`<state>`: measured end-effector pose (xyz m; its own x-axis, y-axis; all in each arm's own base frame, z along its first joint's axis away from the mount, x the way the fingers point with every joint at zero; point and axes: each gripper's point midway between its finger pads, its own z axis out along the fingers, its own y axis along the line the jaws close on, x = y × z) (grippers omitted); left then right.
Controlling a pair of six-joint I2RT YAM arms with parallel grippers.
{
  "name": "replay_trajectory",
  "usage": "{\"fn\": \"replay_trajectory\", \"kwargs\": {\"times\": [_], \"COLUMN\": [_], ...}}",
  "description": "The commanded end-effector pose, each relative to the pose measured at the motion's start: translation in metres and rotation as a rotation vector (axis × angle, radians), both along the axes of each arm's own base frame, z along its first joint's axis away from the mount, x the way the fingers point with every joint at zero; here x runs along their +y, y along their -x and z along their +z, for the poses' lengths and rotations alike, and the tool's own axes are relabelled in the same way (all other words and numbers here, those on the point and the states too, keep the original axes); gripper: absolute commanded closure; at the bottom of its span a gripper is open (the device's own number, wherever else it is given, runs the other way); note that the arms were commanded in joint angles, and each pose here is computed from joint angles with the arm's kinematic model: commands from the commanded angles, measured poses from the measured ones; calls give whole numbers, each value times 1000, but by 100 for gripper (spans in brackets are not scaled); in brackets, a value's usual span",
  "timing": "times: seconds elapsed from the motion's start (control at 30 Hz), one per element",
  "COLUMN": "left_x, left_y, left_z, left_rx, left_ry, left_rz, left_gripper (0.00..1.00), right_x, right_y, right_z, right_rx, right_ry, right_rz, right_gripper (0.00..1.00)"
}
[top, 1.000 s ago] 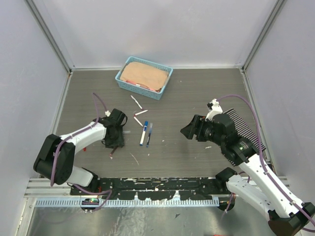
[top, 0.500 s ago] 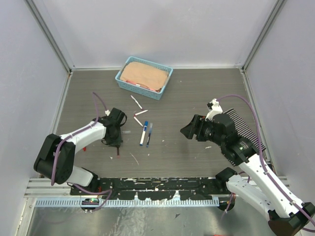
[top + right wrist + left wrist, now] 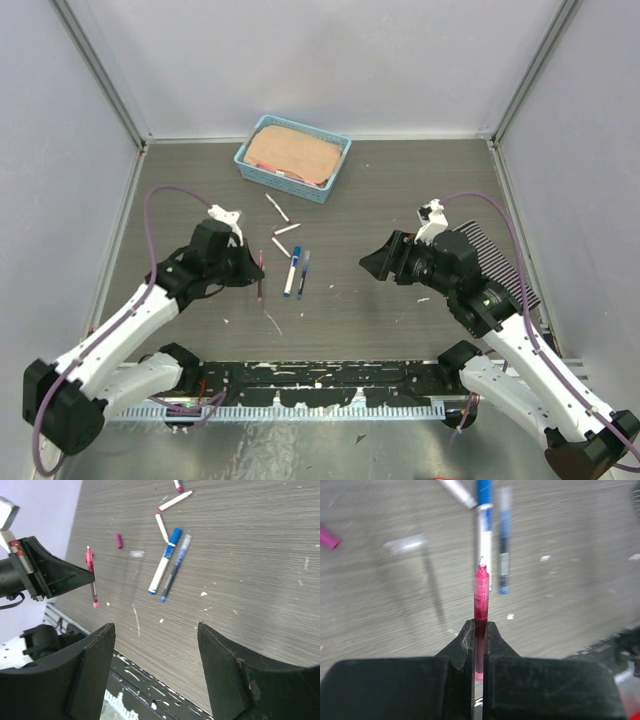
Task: Insert the pens into the pen caps
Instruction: Pick up the pen from the center of the board, then adjust the pen.
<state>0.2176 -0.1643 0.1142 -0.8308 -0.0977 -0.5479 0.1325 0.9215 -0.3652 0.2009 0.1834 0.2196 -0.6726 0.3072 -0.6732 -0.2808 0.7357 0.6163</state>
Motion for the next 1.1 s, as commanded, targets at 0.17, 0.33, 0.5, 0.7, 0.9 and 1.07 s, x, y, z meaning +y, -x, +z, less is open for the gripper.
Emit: {"fn": "replay_trajectory", "kwargs": {"times": [0.17, 0.33, 0.5, 0.7, 0.9, 1.07], "left_x": [-50, -70, -84, -89, -89, -90], "left_y": [2, 3, 7, 11, 13, 14], "left_z": [115, 151, 168, 174, 176, 173], "left_rx": [-263, -291, -281, -278, -279, -268], "left_ry": [375, 550, 649, 686, 691, 690], "left_rz": [-137, -152, -175, -201, -206, -210], "left_gripper": [100, 100, 100, 100, 100, 100], "right_x": [61, 111, 147, 157, 167, 175], "right_y": [16, 45, 54, 33, 27, 28], "right_z": [47, 51, 58, 60, 62, 65], "right_rx": [-135, -202, -292, -315, -322, -328], "right_ry": [-217, -233, -253, -241, -227, -233], "right_rz": [134, 223, 271, 182, 180, 200], "right_gripper": [30, 30, 31, 35, 48, 56]}}
